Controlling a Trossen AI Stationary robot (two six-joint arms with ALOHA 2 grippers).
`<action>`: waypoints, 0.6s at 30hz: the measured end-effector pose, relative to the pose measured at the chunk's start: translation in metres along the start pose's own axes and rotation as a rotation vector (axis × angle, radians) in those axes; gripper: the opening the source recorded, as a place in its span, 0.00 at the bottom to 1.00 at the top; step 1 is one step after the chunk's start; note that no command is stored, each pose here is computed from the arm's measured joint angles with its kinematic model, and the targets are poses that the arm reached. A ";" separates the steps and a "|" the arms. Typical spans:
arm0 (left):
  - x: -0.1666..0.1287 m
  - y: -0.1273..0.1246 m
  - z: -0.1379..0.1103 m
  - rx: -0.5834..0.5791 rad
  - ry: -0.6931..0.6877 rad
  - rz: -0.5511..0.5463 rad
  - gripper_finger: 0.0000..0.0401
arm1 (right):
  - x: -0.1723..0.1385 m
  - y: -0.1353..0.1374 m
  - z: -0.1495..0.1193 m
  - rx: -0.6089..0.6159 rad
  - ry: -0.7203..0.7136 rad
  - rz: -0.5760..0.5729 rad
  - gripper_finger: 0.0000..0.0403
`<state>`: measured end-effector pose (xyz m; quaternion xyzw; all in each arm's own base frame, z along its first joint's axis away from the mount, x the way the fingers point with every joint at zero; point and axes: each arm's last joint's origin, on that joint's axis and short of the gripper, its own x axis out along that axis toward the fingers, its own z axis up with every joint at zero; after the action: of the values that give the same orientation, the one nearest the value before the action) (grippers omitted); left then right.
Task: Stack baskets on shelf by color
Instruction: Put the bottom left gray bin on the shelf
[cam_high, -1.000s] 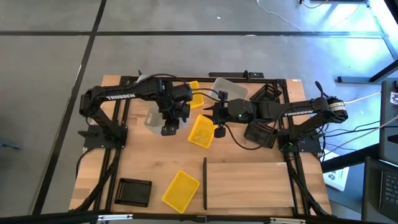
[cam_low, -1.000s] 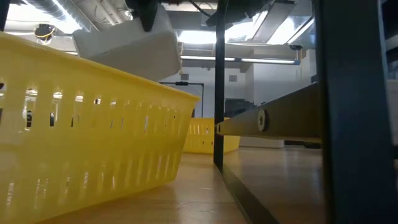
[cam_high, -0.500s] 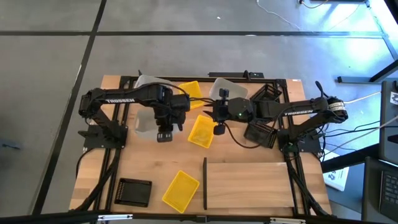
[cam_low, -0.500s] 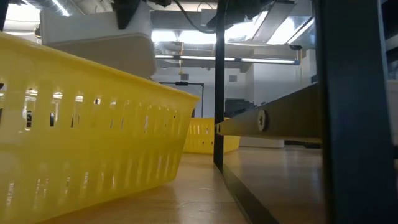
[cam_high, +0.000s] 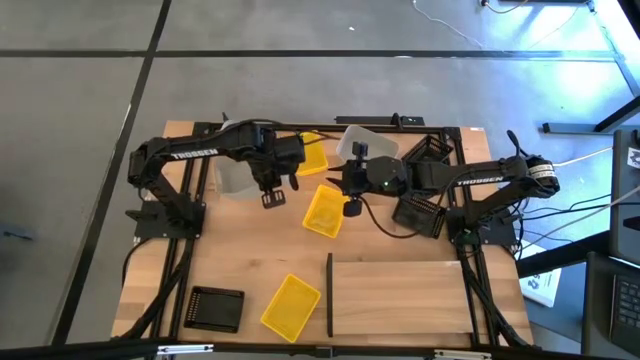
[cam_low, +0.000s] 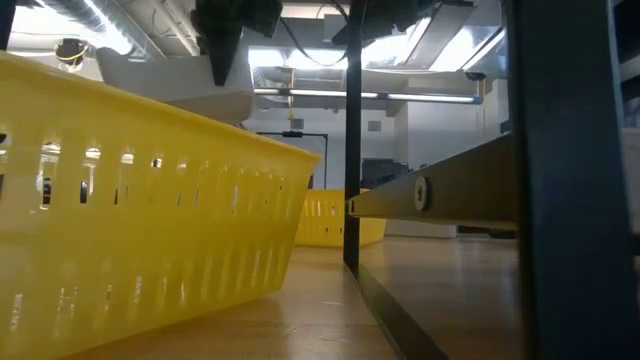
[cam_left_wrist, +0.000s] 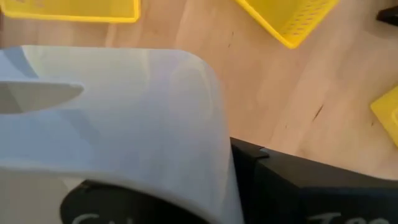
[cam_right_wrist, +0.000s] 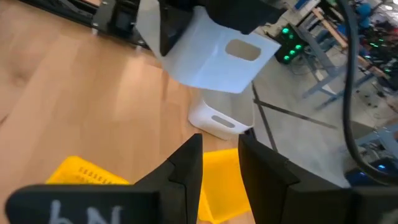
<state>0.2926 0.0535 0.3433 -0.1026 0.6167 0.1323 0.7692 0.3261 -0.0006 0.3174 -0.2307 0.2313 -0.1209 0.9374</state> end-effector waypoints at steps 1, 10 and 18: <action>0.000 0.001 0.001 0.019 -0.004 -0.009 0.00 | 0.000 0.000 0.001 0.002 -0.005 -0.005 0.26; -0.002 -0.005 0.011 0.274 -0.121 -0.308 0.00 | 0.000 -0.001 0.009 -0.094 -0.108 0.029 0.26; -0.004 -0.009 0.016 0.357 -0.195 -0.411 0.00 | 0.001 -0.002 0.010 -0.150 -0.144 0.047 0.26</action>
<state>0.3098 0.0501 0.3506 -0.0749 0.5195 -0.1278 0.8415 0.3318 0.0011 0.3259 -0.3028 0.1770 -0.0641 0.9343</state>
